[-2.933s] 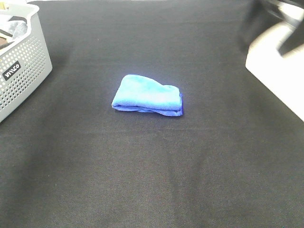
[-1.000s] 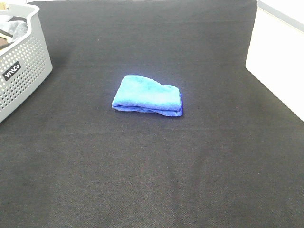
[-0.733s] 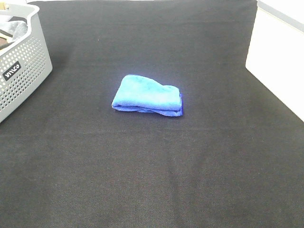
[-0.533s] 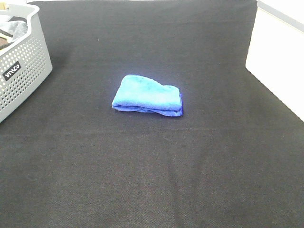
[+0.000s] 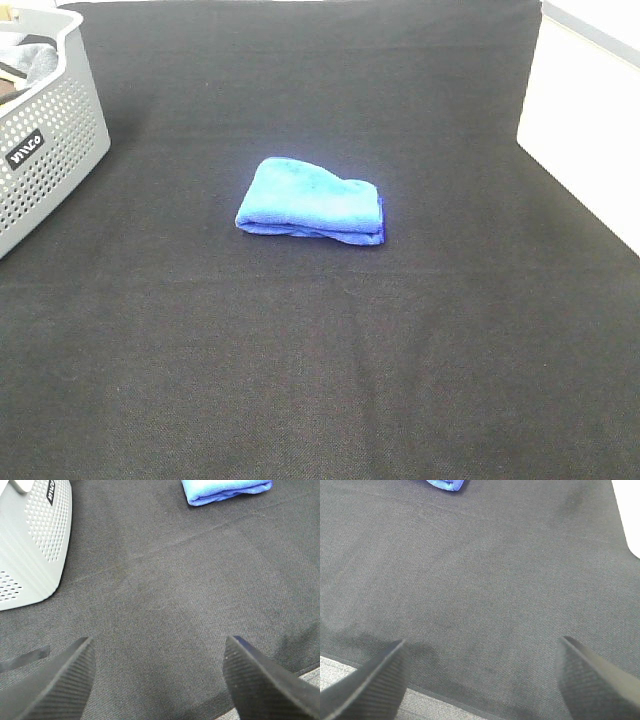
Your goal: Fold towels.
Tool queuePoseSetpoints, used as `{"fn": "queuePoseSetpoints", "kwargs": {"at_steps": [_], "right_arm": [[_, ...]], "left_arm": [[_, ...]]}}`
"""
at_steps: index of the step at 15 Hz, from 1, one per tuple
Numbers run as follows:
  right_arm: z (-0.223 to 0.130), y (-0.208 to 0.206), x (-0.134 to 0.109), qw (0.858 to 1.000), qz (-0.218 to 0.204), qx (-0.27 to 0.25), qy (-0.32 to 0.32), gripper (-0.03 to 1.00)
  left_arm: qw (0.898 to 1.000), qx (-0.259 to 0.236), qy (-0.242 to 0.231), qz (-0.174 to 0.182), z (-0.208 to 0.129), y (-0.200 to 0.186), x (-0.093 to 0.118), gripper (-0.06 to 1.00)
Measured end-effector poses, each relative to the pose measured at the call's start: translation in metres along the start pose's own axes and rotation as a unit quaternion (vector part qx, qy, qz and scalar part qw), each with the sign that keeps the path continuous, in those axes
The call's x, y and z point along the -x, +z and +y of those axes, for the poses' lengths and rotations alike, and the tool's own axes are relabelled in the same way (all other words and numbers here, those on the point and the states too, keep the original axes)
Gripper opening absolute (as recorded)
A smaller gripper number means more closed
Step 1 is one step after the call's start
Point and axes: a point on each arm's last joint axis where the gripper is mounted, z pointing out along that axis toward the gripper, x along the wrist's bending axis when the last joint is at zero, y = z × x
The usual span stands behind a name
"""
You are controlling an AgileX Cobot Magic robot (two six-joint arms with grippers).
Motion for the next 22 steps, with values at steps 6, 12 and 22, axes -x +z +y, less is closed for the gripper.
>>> {"fn": "queuePoseSetpoints", "kwargs": {"at_steps": [6,12,22], "right_arm": [[0.000,0.000,0.001,1.000,-0.014,0.000,0.014,0.76],[-0.004,-0.007,0.003,0.993,-0.094,0.027,0.072,0.76],[-0.019,-0.026,-0.006,0.987,-0.107,0.107,0.057,0.76]], "left_arm": [[0.999,0.006,-0.027,0.041,-0.001,-0.001,-0.001,0.69],[0.994,0.073,-0.031,0.075,-0.012,-0.019,0.004,0.69],[0.994,0.073,-0.031,0.075,-0.012,-0.019,0.004,0.69]]}}
